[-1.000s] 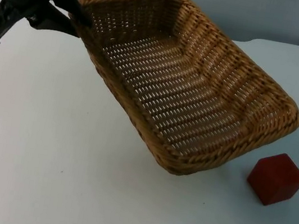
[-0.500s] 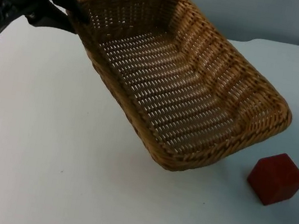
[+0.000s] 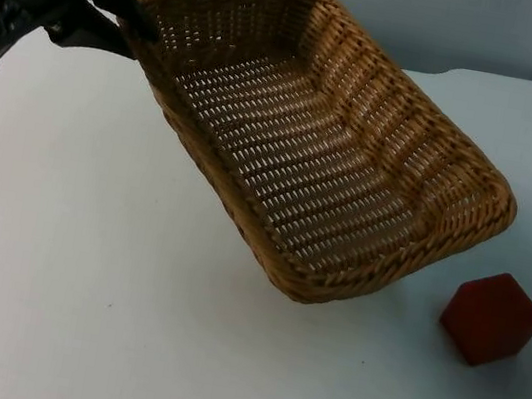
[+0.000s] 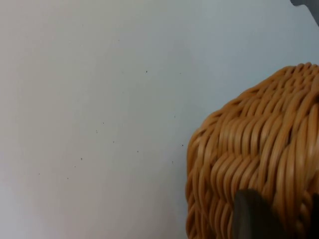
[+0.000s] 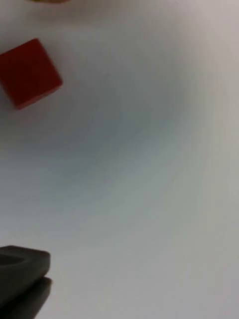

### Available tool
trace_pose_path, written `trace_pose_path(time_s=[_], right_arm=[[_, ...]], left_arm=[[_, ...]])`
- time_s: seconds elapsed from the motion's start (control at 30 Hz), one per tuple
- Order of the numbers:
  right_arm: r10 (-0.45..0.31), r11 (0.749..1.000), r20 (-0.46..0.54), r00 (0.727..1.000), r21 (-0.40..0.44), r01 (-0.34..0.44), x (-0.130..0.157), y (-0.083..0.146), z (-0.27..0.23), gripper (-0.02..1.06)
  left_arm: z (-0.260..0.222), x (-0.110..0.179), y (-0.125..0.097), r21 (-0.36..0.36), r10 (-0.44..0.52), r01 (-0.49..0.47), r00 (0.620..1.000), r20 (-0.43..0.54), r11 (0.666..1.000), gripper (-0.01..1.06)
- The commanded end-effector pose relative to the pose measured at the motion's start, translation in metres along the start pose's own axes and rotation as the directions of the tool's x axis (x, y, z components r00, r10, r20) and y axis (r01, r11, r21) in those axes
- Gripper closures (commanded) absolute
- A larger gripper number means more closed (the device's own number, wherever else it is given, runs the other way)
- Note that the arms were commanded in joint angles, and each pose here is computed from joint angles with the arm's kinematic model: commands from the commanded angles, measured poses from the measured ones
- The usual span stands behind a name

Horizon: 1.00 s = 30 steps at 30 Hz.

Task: Pick up the basket with the left hand and place the cube into the basket with the right hand.

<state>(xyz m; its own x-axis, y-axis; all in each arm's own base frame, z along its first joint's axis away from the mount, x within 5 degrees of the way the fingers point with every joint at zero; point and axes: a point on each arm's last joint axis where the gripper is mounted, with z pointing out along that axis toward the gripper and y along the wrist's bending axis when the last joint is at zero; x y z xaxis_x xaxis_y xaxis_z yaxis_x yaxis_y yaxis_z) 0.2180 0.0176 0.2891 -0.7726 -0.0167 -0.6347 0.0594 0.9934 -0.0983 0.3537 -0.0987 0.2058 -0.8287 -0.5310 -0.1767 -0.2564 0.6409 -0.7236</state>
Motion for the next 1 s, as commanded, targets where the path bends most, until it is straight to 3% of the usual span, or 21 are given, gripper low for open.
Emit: trace_pose_path(time_s=[0.0,0.1,0.17,0.3,0.33,0.4,0.5,0.6,0.67,0.7,0.77,0.8,0.83,0.87,0.93,0.97], right_arm=[[-0.01,0.999,0.07,0.997,-0.03,0.012,-0.01,0.002,-0.003,0.99],[-0.117,0.991,0.129,0.985,-0.055,0.125,-0.016,0.006,-0.001,0.99],[-0.137,0.988,0.131,0.982,-0.058,0.145,-0.016,0.007,0.0,0.99],[-0.234,0.943,0.04,0.971,-0.233,0.237,-0.008,0.027,0.017,0.99],[-0.234,0.943,0.04,0.971,-0.233,0.237,-0.008,0.027,0.017,0.99],[-0.255,0.898,-0.023,0.967,-0.376,0.228,-0.001,0.041,0.026,0.99],[-0.327,0.817,-0.144,0.934,-0.539,0.204,0.013,0.056,0.036,0.99],[-0.355,0.801,-0.214,0.91,-0.572,0.178,0.019,0.059,0.04,0.94],[-0.358,0.803,-0.248,0.9,-0.574,0.161,0.022,0.058,0.039,0.77],[-0.358,0.803,-0.248,0.9,-0.574,0.161,0.022,0.058,0.039,0.77],[-0.357,0.808,-0.299,0.885,-0.574,0.132,0.026,0.057,0.037,0.52],[-0.361,0.821,-0.347,0.866,-0.558,0.118,0.03,0.055,0.036,0.3],[-0.354,0.84,-0.387,0.852,-0.531,0.108,0.032,0.052,0.036,0.2],[-0.354,0.84,-0.387,0.852,-0.531,0.108,0.032,0.052,0.036,0.2],[-0.34,0.88,-0.438,0.832,-0.46,0.118,0.035,0.045,0.038,0.14],[-0.342,0.888,-0.441,0.83,-0.44,0.132,0.035,0.043,0.039,0.14]], left_arm=[[-0.005,-0.003,-0.008,0.036,-0.029,0.029,0.999,0.02,0.999,1.05],[-0.005,-0.002,-0.008,0.035,-0.028,0.027,0.999,0.019,0.999,1.05],[-0.005,-0.003,-0.008,0.034,-0.028,0.027,0.999,0.022,0.999,1.05],[-0.005,-0.004,-0.007,0.026,-0.021,0.02,0.999,0.035,0.999,1.05],[-0.005,-0.004,-0.007,0.026,-0.021,0.02,0.999,0.035,0.999,1.05],[-0.005,-0.004,-0.007,0.026,-0.021,0.02,0.999,0.037,0.999,1.05],[-0.005,-0.004,-0.007,0.025,-0.021,0.02,0.999,0.04,0.999,1.05],[-0.005,-0.004,-0.007,0.025,-0.021,0.02,0.999,0.04,0.999,1.05],[-0.005,-0.004,-0.007,0.023,-0.018,0.017,0.999,0.039,1.0,1.05],[-0.005,-0.004,-0.007,0.023,-0.018,0.017,0.999,0.039,1.0,1.05],[-0.005,-0.004,-0.007,0.023,-0.018,0.017,0.999,0.039,1.0,1.05],[-0.005,-0.004,-0.007,0.023,-0.018,0.017,0.999,0.039,1.0,1.05],[-0.005,-0.004,-0.007,0.023,-0.018,0.017,0.999,0.039,1.0,1.05],[-0.005,-0.004,-0.007,0.023,-0.018,0.017,0.999,0.039,1.0,1.05],[-0.005,-0.004,-0.007,0.023,-0.018,0.017,0.999,0.039,1.0,1.05],[-0.005,-0.004,-0.007,0.023,-0.018,0.017,0.999,0.039,1.0,1.05]])
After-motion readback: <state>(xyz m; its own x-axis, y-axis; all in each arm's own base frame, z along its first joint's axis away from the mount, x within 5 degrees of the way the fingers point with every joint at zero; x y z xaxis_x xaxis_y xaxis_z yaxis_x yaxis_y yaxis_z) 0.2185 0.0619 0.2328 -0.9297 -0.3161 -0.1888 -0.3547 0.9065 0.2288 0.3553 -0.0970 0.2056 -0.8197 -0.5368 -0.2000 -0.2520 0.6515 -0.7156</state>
